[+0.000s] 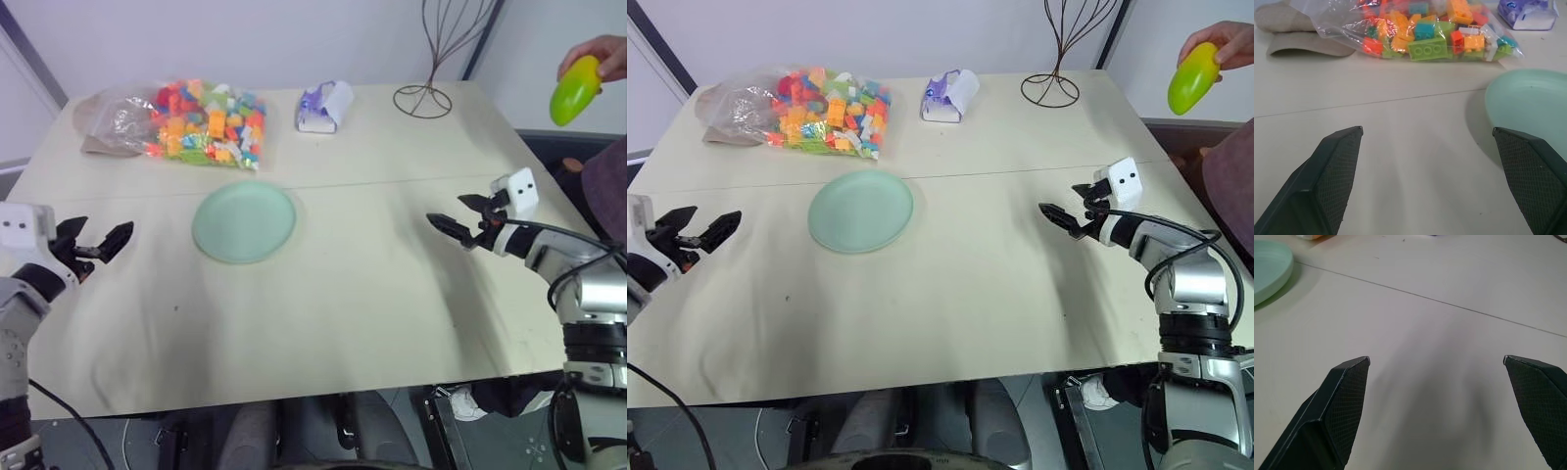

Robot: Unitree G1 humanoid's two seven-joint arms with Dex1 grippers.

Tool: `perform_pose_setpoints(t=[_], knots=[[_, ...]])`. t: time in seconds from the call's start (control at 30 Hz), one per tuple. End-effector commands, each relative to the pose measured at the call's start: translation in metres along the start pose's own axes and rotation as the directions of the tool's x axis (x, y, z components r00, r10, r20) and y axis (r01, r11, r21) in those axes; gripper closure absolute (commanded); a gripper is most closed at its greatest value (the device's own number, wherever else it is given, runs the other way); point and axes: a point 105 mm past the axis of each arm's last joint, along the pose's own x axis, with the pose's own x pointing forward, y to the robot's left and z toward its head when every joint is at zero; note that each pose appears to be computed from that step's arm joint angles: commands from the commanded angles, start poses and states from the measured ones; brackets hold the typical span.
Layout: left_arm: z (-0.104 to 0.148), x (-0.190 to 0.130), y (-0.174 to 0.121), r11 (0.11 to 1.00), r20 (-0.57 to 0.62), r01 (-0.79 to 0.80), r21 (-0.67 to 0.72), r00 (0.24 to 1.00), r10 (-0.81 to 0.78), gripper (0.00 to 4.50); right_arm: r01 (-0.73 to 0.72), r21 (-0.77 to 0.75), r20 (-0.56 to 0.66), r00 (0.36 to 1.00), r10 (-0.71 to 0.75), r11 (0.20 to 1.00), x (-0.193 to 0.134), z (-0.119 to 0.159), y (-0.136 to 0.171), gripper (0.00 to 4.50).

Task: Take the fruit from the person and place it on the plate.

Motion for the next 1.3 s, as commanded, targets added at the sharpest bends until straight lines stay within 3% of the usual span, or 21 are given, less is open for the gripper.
perform_pose_setpoints(t=[0.03,1.3], knots=[[0.0131,-0.0007,0.0009,1.0,0.04,0.001,0.028,0.999,-0.002,0.05,0.026,-0.029,0.053,0.998,-0.025,0.999,-0.0068,0.0179,-0.0042,0.0],[0.0191,0.0044,0.0073,0.995,0.058,-0.043,0.089,0.998,0.038,0.05,0.037,-0.015,0.047,0.998,-0.036,0.999,-0.0006,0.009,-0.0063,0.0]])
